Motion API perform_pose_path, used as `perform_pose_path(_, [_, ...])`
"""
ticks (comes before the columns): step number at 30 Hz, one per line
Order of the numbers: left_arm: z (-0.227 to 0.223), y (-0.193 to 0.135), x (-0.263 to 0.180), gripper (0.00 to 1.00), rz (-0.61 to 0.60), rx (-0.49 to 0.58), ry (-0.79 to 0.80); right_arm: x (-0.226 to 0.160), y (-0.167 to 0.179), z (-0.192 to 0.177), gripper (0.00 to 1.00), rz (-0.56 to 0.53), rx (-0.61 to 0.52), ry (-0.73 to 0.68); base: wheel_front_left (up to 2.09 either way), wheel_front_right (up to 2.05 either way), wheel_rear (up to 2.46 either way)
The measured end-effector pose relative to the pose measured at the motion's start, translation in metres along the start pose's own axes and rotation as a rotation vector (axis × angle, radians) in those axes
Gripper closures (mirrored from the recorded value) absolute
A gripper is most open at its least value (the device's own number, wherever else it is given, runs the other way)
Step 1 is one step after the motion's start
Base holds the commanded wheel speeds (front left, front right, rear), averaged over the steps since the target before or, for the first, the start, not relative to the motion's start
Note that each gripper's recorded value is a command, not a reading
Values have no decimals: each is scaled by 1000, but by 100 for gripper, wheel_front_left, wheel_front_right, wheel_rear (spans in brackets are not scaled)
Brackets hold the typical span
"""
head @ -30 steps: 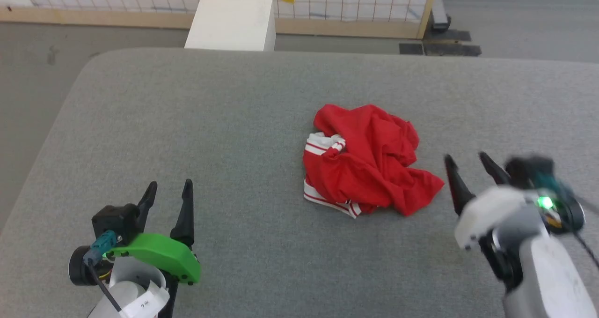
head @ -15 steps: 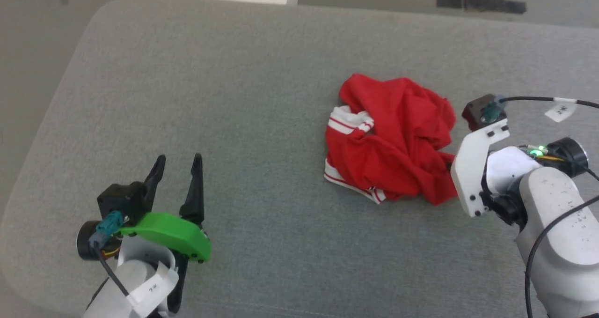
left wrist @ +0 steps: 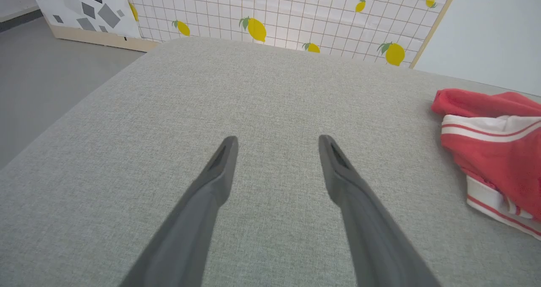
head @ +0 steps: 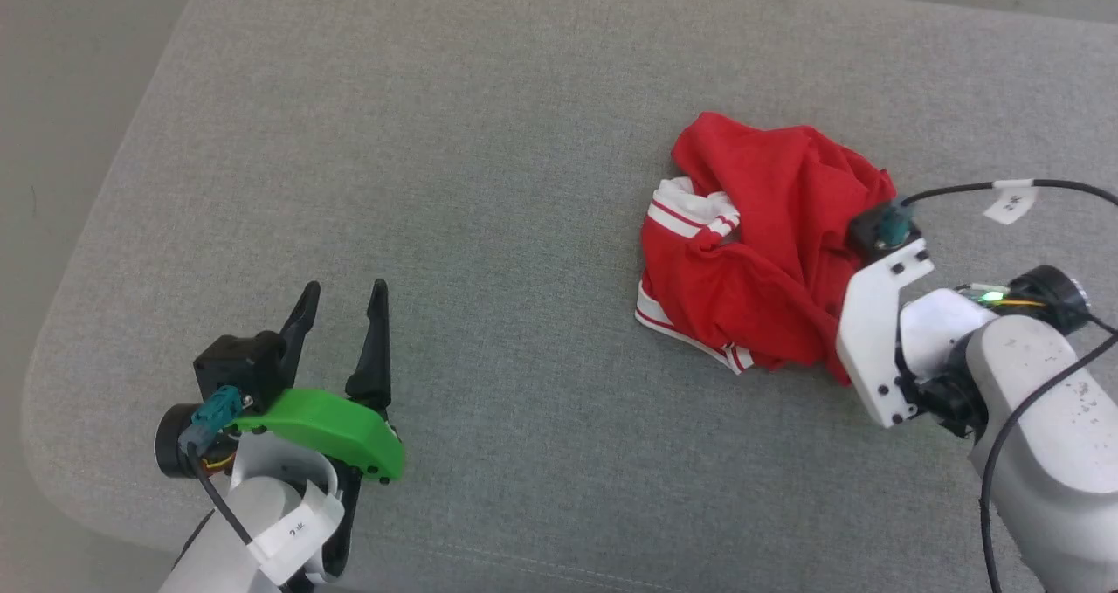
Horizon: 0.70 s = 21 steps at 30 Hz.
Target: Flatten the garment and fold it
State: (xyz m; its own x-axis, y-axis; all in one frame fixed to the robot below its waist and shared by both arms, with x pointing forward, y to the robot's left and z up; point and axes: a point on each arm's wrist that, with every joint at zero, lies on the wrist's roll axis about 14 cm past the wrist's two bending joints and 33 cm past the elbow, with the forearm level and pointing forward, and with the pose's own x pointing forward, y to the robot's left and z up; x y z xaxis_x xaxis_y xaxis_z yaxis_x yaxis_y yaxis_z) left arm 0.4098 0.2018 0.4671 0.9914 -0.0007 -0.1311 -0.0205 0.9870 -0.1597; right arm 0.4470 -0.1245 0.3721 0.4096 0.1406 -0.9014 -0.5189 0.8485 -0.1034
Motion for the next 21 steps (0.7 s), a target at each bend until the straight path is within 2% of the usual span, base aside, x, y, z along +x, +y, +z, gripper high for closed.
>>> perform_pose_path(2, [2, -1, 0, 0, -5, -1, -5, -5, -1, 5, 100, 3, 17, -37, 0, 0, 0])
perform_pose_path(3, [6, -4, -1, 0, -13, -2, -17, -16, -15, 18, 100, -10, 94, -134, 0, 0, 0])
perform_pose_path(6, [12, -8, -2, 0, -24, -1, -33, -36, -44, 32, 100, -59, 200, -261, 0, 0, 0])
perform_pose_path(11, [21, -15, -5, 0, -49, -2, -55, -72, -106, 26, 100, -212, 327, -360, 0, 0, 0])
perform_pose_path(16, [26, -23, -5, 0, -71, -7, -63, -92, -165, -28, 100, -383, 458, -299, 0, 0, 0])
perform_pose_path(18, [25, -23, -5, 0, -74, -8, -61, -86, -171, -57, 100, -408, 503, -231, 0, 0, 0])
perform_pose_path(21, [21, -23, -3, 0, -74, -8, -44, -66, -161, -100, 100, -395, 570, -105, 0, 0, 0])
